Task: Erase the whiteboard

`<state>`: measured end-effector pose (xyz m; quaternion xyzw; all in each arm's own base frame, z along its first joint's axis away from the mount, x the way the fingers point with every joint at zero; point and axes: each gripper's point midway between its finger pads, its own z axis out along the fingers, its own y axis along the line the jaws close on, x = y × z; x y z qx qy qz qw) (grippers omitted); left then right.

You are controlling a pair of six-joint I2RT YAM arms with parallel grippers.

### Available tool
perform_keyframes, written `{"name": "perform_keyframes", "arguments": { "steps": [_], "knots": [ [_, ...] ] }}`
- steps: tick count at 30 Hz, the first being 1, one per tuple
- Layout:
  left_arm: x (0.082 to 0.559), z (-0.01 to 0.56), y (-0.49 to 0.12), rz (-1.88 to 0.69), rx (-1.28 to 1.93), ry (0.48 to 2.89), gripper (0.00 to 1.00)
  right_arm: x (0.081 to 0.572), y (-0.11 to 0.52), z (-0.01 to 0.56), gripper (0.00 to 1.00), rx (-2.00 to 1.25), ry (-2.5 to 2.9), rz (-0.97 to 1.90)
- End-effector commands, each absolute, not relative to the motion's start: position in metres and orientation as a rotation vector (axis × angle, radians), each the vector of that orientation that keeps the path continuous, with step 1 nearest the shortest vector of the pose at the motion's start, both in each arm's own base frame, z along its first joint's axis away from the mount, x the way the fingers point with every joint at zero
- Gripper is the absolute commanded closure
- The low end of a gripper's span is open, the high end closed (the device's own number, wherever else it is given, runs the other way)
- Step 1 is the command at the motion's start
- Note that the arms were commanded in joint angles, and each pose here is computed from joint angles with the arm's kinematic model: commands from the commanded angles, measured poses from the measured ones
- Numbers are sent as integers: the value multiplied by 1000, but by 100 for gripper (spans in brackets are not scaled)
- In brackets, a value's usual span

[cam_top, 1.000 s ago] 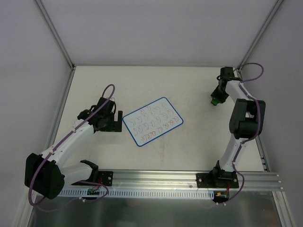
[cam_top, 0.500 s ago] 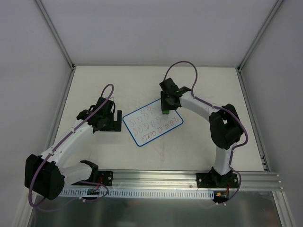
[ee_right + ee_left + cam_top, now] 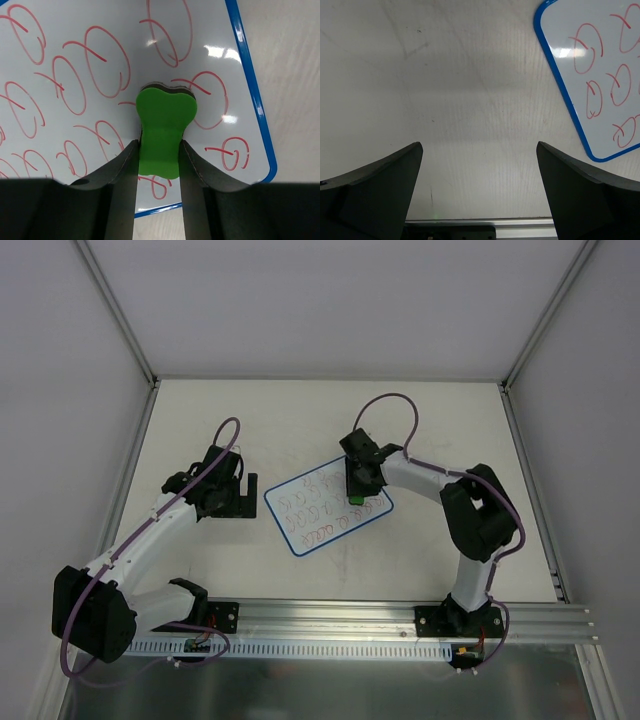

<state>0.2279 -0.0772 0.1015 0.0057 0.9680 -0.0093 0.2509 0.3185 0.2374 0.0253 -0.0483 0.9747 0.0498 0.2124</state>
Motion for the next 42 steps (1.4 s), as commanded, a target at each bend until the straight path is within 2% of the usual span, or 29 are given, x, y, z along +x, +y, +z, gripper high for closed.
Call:
{"name": "perform_keyframes", "arguments": {
  "steps": [1,8,12,17,23,35,36,37,40,42],
  "knots": [
    [228,104,-81,-71,-43,2636,1,258,181,1,89,-142,2900,-127],
    [236,112,-110,-246,-114,2655,3,216,150,7,88,-177,2925,-139],
    [247,100,-135,-272,-124,2704,8,203,145,11,87,-183,2912,-84],
    [263,81,-170,-264,-35,2741,26,202,144,18,87,-182,2866,-38],
    [253,48,-201,-256,104,2829,42,204,144,24,87,-180,2830,-10],
    [228,15,-216,-322,262,2904,54,206,150,21,86,-177,2825,25],
    [227,11,-215,-312,262,2914,56,206,149,21,87,-175,2825,24],
    [227,9,-214,-302,261,2918,63,206,150,23,87,-176,2822,30],
    [223,3,-208,-266,256,2933,72,208,152,27,87,-174,2806,50],
    [219,-2,-204,-247,254,2948,83,210,156,32,87,-188,2785,63]
  ]
}}
